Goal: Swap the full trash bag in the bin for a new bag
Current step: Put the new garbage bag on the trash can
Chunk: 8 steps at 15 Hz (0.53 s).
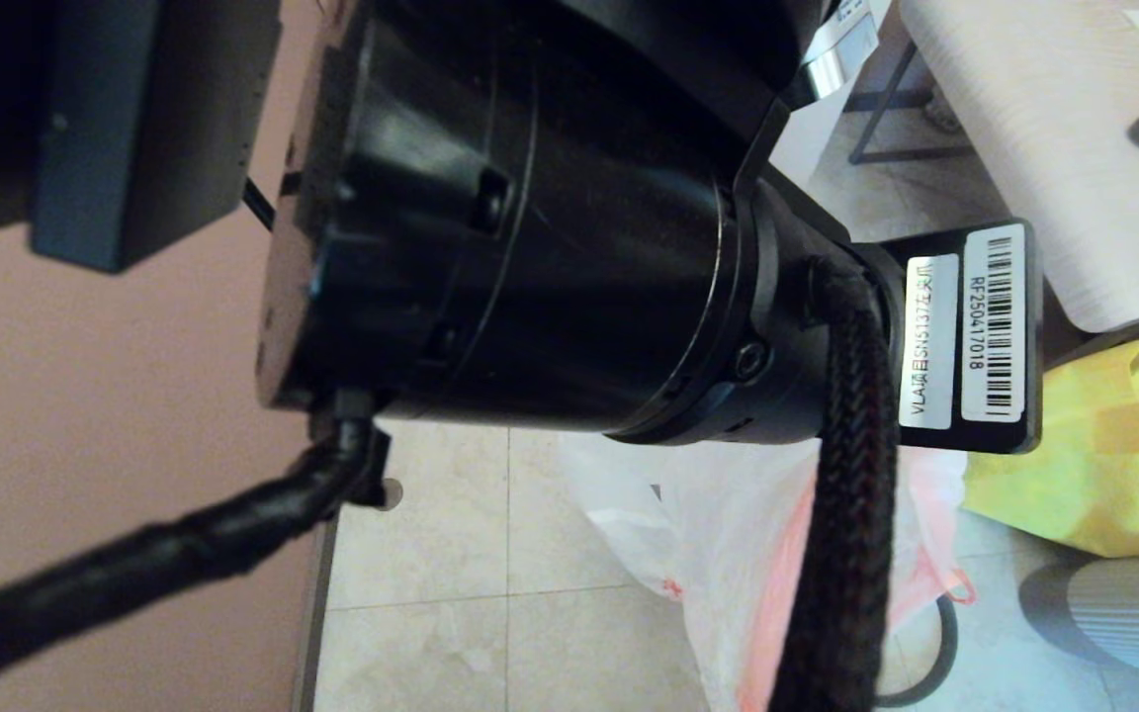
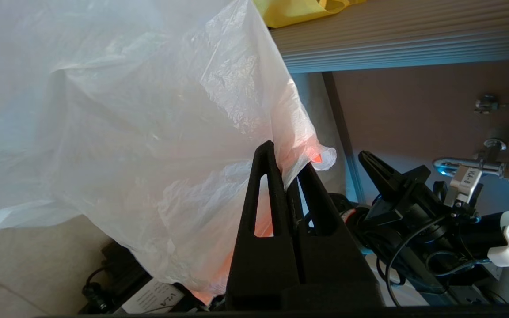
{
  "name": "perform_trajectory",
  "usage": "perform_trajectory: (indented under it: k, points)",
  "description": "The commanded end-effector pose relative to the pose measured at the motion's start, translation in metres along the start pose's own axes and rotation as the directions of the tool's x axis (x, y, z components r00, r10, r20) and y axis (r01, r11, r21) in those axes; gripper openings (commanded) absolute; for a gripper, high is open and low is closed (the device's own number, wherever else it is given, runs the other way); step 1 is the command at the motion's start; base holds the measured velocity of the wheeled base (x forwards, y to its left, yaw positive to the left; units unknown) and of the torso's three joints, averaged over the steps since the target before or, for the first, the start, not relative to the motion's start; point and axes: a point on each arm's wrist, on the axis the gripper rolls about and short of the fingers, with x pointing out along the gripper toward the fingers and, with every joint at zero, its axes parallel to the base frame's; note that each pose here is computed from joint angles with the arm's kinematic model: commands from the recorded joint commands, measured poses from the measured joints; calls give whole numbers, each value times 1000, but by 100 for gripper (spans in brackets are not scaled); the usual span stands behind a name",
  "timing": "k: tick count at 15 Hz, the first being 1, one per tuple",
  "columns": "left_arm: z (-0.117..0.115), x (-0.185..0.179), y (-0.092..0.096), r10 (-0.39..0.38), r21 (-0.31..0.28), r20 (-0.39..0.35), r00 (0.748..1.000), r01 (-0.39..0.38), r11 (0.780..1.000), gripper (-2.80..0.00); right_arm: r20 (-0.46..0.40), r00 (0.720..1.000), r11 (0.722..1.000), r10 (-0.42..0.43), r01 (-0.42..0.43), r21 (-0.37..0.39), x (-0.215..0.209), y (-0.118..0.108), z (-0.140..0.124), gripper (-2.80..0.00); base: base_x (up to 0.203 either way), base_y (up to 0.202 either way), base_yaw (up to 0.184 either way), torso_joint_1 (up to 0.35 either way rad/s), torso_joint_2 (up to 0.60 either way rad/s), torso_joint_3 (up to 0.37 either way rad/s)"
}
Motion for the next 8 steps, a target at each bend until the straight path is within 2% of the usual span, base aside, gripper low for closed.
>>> perform_trajectory:
  k: [1, 4, 8]
  points:
    - [-2, 2, -1, 0, 1, -7, 1000, 0, 1000, -280, -2, 1000, 1000, 0, 0, 0, 0, 0, 0, -280, 0, 0, 0, 0, 0, 0]
    - [2, -14, -4, -25, 0, 14, 1000, 25, 1000, -280, -2, 1000, 1000, 0, 0, 0, 0, 0, 0, -280, 0, 0, 0, 0, 0, 0]
    - [-1, -14, -8, -36, 6, 4, 999, 36, 999, -280, 0, 1000, 1000, 1, -1, 0, 0, 0, 0, -280, 0, 0, 0, 0, 0, 0]
